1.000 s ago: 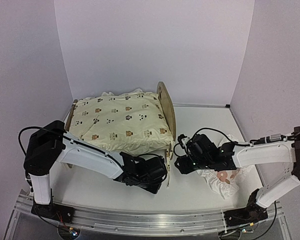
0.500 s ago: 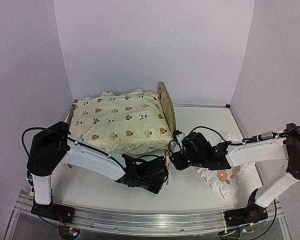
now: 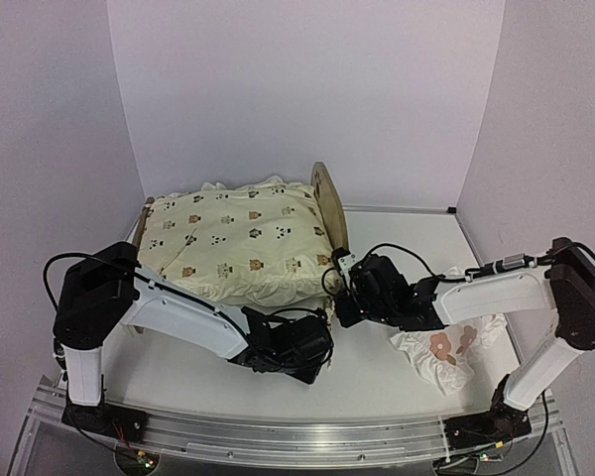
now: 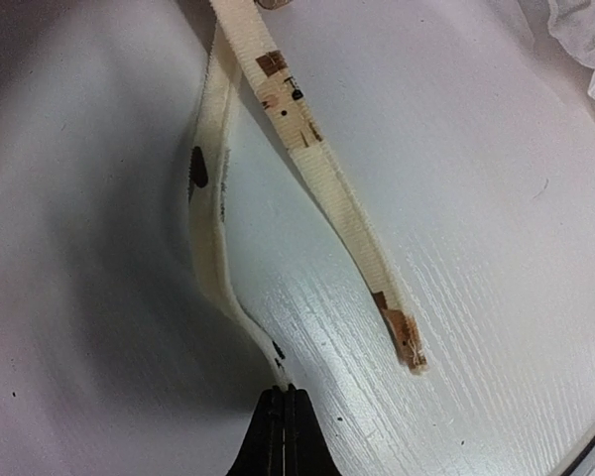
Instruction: Set up the pet bed
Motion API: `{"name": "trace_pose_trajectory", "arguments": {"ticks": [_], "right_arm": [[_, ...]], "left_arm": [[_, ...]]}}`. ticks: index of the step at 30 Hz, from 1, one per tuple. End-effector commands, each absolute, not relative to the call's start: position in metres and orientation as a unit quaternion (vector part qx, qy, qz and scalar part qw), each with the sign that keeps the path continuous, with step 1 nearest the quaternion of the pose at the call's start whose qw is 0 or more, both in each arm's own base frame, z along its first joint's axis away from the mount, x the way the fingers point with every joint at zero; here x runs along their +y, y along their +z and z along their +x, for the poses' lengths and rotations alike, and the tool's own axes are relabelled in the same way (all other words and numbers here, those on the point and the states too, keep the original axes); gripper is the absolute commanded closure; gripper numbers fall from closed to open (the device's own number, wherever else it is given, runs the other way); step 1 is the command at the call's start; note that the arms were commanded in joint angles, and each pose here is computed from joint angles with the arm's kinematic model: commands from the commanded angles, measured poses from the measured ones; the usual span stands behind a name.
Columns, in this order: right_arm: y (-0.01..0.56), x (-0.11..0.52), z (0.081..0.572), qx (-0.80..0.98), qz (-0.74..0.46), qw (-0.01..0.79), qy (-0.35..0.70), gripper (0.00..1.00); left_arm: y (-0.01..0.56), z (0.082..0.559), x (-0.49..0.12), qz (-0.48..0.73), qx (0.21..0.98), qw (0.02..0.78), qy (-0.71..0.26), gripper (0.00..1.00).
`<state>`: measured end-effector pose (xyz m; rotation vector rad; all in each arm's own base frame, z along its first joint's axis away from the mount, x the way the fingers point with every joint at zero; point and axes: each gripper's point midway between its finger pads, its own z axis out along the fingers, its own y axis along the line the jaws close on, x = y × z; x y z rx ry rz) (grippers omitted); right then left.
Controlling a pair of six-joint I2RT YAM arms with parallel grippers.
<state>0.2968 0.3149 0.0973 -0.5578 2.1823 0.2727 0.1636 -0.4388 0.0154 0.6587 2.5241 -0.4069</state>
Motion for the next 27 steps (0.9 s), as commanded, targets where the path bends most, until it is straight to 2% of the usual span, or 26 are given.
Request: {"name": "trace_pose_trajectory", "arguments": {"ticks": [1,8,19,27], "right_arm": [[0.116,0.323,0.303,0.86,-0.217,0.446,0.119,0.98],[0.116,0.318,0.298,0.861,-0.221,0.441,0.122,1.0],[0.116,0.31,0.273,0.881,-0.235,0.386,0.141,1.0],[0.125,0.318,0.263,0.882,-0.251,0.362,0.167,0.98]], "left_arm": [[0.036,0.171,-0.437,0.242,0.919,0.273,-0.151,1.0],[0.062,0.181,-0.444,0.252,0.909,0.283,-0.176,1.0],[0.109,0.199,-0.461,0.267,0.884,0.299,-0.242,1.0],[0.139,0.222,-0.477,0.263,0.857,0.339,-0.285,1.0]]}}
